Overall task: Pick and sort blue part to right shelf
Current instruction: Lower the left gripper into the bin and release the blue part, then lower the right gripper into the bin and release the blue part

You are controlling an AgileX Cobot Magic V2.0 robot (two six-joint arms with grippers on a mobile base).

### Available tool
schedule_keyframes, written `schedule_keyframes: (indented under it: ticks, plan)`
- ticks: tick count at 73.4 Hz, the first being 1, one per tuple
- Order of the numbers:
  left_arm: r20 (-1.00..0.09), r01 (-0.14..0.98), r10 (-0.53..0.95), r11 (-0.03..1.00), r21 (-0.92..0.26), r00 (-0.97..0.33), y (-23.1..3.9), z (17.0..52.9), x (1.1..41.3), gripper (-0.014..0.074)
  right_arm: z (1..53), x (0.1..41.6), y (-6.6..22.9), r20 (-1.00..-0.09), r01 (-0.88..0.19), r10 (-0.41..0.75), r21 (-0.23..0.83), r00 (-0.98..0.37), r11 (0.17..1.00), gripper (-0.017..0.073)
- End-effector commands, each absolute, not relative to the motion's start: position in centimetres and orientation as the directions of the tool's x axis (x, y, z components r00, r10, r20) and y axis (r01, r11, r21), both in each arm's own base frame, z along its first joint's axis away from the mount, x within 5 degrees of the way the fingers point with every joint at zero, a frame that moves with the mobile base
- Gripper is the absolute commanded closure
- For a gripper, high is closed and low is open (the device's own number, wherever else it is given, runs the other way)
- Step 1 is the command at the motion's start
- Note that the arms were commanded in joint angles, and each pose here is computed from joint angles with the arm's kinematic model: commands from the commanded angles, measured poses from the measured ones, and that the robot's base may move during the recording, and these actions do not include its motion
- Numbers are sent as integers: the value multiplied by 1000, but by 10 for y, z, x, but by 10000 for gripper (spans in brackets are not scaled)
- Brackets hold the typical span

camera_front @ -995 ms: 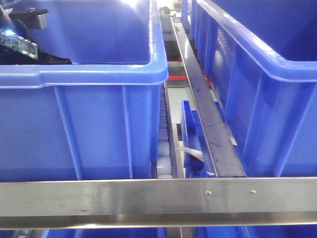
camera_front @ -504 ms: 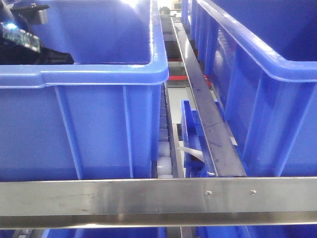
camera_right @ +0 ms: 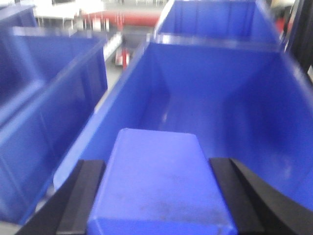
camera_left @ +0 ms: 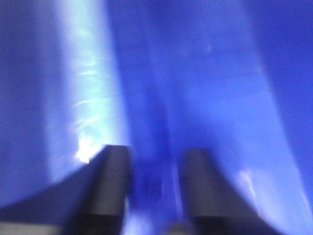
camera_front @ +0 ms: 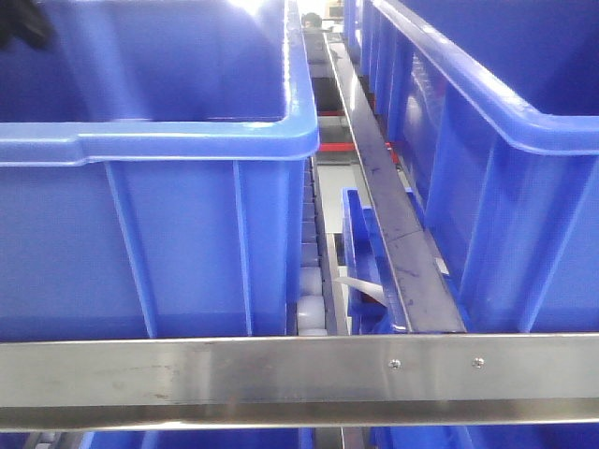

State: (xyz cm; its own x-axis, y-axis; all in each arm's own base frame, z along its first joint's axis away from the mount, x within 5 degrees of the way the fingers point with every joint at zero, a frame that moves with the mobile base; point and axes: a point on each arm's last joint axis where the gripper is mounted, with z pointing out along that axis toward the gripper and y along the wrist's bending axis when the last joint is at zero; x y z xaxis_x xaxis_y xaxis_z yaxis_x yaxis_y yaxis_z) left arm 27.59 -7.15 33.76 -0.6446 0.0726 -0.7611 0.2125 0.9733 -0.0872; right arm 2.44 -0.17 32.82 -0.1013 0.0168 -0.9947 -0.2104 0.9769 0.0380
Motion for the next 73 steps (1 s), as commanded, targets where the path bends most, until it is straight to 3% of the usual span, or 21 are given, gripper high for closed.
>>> schedule_keyframes:
  ticks: [1,26,45,62,73]
  plan:
    - [-850,224,43,971,-89,-524,-65,364,247,391,346,38,4,-997,-231,26,42,-72,972,323]
    - [-956,241,-20,966,-94,-294,-36,363,134,448,385,112,29,-944,-214,-32,41,-327,976,323]
    - [-990,256,-59,962,-90,-126,-19,347,68,461,399,182,44,-831,-150,-72,14,-552,989,347]
    - [-997,263,-75,962,-72,0,-7,335,22,461,385,243,21,-761,-9,-24,-25,-648,1000,347]
    - [-997,248,-77,966,-74,4,-2,329,6,461,355,283,8,-697,-3,-60,-83,-714,997,347]
